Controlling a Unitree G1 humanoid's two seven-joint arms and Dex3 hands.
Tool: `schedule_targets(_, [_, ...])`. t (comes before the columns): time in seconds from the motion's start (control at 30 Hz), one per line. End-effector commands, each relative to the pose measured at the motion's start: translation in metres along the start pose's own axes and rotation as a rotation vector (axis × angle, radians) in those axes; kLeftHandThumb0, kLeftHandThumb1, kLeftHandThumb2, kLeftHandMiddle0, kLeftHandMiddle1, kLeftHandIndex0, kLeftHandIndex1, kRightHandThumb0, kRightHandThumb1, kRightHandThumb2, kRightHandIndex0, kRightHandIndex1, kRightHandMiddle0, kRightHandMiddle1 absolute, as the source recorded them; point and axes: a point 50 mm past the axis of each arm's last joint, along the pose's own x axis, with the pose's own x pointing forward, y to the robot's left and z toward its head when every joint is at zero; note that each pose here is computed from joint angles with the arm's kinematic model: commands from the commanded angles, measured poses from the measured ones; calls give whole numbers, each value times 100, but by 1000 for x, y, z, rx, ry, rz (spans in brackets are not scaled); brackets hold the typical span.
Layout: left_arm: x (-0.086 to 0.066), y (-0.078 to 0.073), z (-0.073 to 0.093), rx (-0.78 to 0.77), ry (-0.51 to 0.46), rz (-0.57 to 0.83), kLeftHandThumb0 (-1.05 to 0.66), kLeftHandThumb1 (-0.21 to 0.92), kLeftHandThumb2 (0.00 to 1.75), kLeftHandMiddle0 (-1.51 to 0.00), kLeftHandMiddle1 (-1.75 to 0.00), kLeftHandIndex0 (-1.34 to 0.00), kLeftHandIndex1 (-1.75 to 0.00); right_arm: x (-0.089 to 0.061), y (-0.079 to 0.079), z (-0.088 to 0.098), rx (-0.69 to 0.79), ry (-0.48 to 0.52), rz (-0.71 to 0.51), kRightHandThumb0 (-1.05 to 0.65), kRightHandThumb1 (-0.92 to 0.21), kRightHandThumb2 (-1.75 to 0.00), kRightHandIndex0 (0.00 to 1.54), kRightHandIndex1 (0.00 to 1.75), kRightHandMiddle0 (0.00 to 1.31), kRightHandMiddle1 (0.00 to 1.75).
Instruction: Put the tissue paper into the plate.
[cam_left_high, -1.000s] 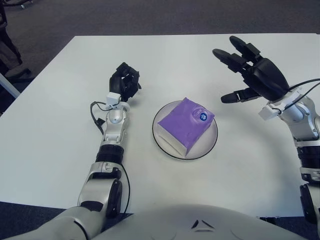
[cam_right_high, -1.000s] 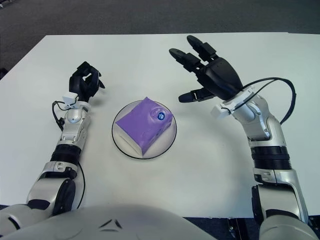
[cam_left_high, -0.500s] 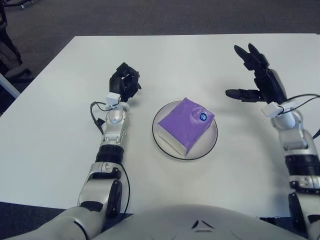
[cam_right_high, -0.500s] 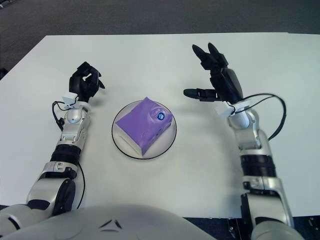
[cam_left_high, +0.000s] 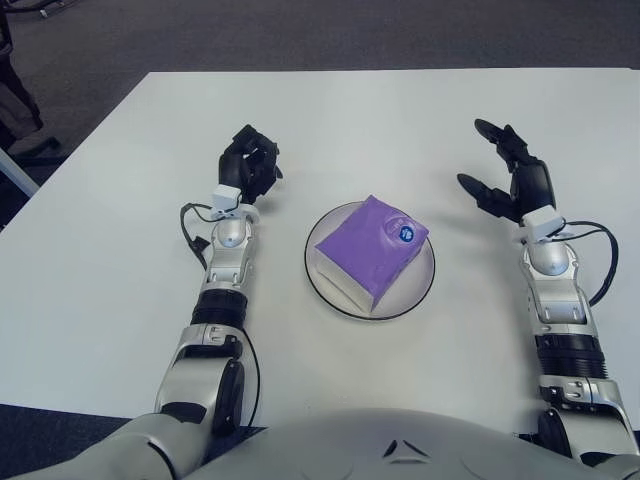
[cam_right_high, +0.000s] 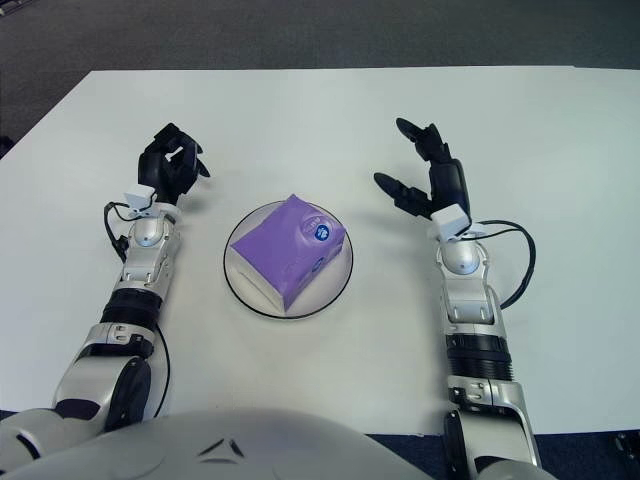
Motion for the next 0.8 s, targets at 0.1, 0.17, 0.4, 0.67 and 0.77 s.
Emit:
schedule_targets(0.1, [-49, 9, -48, 12, 219, 36, -33, 92, 42, -92, -175, -71, -175, -6, 9, -9, 226, 113, -44, 13, -92, -21, 62, 97, 38, 80])
schedule_targets(0.17, [-49, 9, -48, 12, 218, 35, -33, 92, 42, -92, -175, -71, -175, -7, 10, -11, 257, 133, -48, 26, -92, -22, 56, 122, 38, 85])
schedule_targets(0.4, [-49, 9, -47, 13, 215, 32, -32, 92, 42, -93, -175, -71, -175, -8, 11, -13, 335, 209, -62, 3, -92, -25, 58, 128, 32, 140])
schedule_targets(0.67, [-50, 8, -48, 13, 215, 31, -32, 92, 42, -93, -175, -72, -175, -8, 13, -18, 364, 251, -82, 0, -92, -26, 57, 128, 31, 147])
schedule_targets(0.77, [-50, 9, -48, 13, 215, 31, -32, 92, 42, -93, -175, -72, -175, -7, 13, -20, 371, 256, -87, 0, -92, -26, 57, 127, 32, 148])
